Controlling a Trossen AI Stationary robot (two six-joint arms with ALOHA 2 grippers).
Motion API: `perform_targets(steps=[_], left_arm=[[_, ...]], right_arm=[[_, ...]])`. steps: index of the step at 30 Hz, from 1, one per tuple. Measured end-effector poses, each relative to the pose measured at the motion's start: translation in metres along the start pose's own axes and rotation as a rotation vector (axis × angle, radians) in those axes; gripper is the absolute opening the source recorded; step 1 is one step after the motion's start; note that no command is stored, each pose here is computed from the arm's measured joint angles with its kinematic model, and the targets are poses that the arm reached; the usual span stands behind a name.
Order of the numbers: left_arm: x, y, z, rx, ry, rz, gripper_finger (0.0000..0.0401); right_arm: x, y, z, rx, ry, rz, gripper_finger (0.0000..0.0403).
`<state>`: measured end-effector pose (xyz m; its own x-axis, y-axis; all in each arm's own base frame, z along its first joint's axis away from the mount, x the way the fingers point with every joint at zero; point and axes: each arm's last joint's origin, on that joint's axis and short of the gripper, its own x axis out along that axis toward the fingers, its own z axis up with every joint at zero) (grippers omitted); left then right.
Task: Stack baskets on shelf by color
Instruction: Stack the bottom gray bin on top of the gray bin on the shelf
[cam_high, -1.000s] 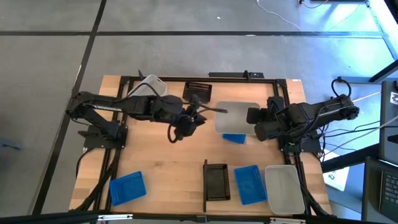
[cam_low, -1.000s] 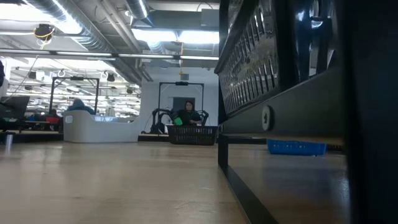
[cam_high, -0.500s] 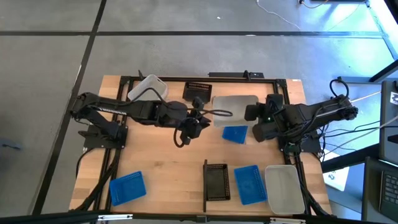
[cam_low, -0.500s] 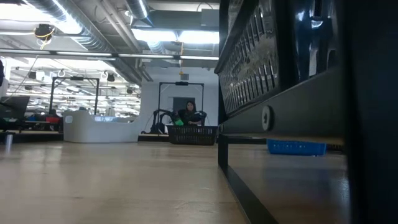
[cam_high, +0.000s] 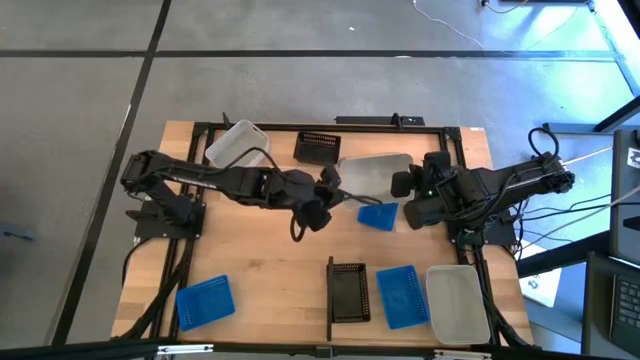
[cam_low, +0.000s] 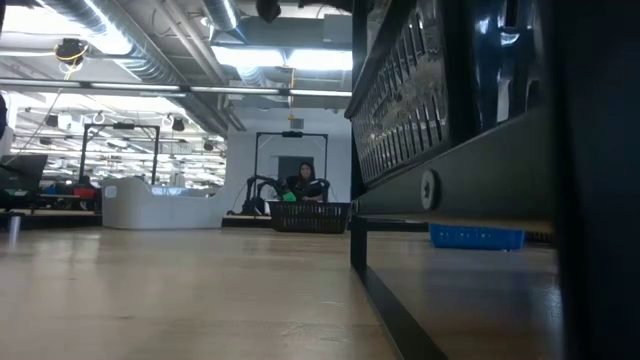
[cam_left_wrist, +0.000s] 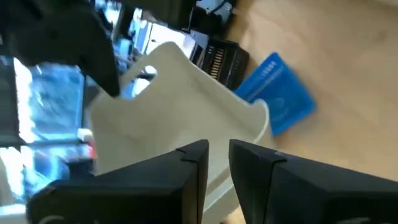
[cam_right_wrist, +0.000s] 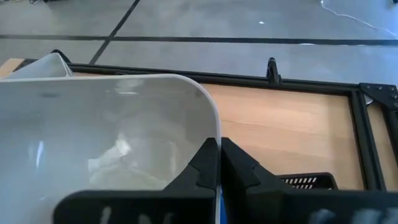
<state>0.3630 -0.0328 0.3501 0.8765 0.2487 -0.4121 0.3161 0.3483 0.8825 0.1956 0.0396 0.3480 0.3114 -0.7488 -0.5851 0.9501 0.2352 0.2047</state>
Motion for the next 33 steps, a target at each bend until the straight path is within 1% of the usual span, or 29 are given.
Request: perform_targets(steps=[3,5,8,17,23,25,29,33], left_arm=[[0.001,-0.001,-0.001,0.129,0.024,-0.002,0.0057],[0.001,-0.001,-0.001,0.195,0.047,0.001,0.0056],[0.001,-0.001,-0.002,0.243,0.061,0.003,0.0056],[0.002,0.000,-0.005,0.253,0.069,-0.001,0.0056],[0.006,-0.008,-0.011,0.280,0.089,-0.080,0.0056],[0.007,-0.007,-0.012,0.281,0.093,-0.080,0.0056],[0.006,-0.007,-0.011,0.331,0.089,-0.075,0.0056],[0.006,-0.007,-0.010,0.396,0.082,-0.075,0.0056]], right_arm=[[0.000,0.000,0.000,-0.007,0.000,0.000,0.0000],[0.000,0.000,0.000,-0.019,0.002,-0.001,0.0000],[0.000,0.000,0.000,-0.040,0.009,0.002,0.0000],[0.000,0.001,0.000,-0.044,0.010,0.009,0.0000],[0.000,0.001,0.000,-0.055,0.013,0.008,0.0000],[0.000,0.001,-0.001,-0.061,0.017,0.009,0.0000],[0.000,0.001,-0.001,-0.075,0.029,0.008,0.0000],[0.001,0.002,-0.001,-0.126,0.026,0.001,0.0000]])
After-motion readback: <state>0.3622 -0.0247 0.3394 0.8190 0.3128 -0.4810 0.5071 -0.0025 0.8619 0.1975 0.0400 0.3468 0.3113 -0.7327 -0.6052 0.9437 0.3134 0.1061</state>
